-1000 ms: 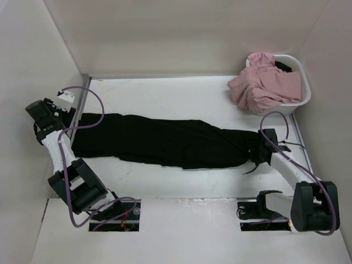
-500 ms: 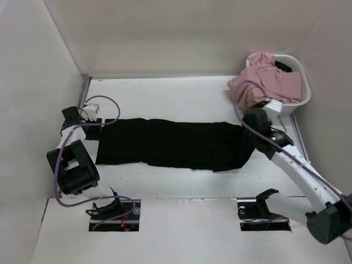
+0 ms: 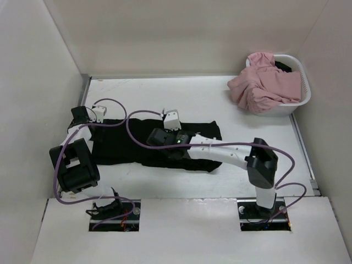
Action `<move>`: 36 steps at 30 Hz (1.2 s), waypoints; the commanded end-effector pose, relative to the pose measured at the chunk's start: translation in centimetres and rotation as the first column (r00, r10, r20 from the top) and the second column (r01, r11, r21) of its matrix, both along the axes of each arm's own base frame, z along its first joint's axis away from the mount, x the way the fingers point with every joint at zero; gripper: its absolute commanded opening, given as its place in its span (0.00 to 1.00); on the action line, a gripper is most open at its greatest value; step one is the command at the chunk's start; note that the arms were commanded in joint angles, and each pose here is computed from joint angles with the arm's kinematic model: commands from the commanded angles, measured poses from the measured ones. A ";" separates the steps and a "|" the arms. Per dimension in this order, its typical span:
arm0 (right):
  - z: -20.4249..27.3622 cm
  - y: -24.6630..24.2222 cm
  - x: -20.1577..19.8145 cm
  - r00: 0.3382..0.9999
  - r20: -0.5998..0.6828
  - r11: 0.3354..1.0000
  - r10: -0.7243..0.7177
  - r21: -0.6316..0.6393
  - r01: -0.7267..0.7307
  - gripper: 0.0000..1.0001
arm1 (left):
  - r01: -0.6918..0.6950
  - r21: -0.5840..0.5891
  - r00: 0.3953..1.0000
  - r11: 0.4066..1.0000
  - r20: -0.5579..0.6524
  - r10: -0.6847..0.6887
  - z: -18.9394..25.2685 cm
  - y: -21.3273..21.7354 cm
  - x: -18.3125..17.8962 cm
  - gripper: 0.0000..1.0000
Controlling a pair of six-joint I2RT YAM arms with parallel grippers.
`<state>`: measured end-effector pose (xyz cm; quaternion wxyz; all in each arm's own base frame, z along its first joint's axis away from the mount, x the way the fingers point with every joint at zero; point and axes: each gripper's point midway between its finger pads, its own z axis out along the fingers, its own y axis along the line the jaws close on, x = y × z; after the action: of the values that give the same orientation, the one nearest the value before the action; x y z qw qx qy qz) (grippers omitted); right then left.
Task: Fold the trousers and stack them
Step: Fold the trousers
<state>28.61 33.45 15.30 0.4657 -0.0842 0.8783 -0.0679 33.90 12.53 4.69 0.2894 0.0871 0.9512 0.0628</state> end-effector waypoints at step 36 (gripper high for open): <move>-5.6 -11.8 -2.3 0.971 -0.230 0.502 -0.071 0.832 0.234 1.00 | 0.045 0.065 0.999 0.997 0.007 -0.046 1.1 0.1 0.8 0.45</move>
<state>23.93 19.85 7.18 0.3383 0.2238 0.8678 0.2869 33.88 12.39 4.22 0.2705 0.1091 0.9538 0.0718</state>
